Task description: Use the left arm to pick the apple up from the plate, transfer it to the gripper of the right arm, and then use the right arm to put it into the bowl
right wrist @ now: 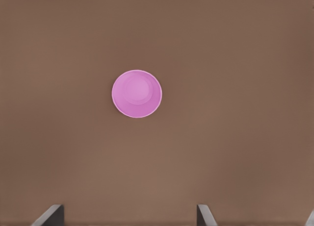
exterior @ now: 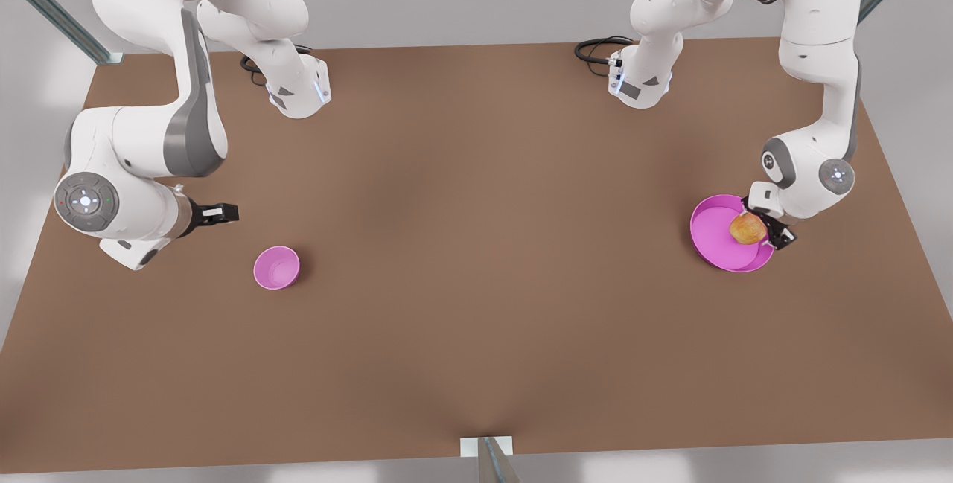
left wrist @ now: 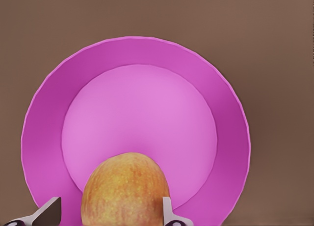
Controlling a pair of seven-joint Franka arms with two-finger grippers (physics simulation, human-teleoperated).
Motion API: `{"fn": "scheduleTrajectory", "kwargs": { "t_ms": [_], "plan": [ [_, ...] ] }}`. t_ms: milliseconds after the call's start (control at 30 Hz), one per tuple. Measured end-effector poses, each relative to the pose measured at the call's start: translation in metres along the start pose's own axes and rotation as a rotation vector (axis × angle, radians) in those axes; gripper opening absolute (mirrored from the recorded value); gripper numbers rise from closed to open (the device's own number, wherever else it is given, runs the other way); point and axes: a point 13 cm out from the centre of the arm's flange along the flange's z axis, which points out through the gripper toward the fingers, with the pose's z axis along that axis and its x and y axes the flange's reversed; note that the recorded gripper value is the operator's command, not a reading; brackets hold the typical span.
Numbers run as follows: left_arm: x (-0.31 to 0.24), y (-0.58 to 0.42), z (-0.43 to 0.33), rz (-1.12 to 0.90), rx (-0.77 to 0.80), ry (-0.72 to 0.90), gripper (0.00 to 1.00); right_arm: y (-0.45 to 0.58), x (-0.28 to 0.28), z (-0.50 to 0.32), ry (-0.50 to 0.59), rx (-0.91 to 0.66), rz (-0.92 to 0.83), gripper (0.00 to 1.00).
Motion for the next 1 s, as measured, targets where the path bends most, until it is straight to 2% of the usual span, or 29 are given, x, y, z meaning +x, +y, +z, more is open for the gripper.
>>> {"fn": "scheduleTrajectory", "kwargs": {
  "t_ms": [1000],
  "plan": [
    [0.006, -0.021, 0.036, 0.048, 0.071, 0.007, 1.00, -0.006, -0.006, 0.009, 0.016, 0.007, 0.005, 1.00]
  ]
}}
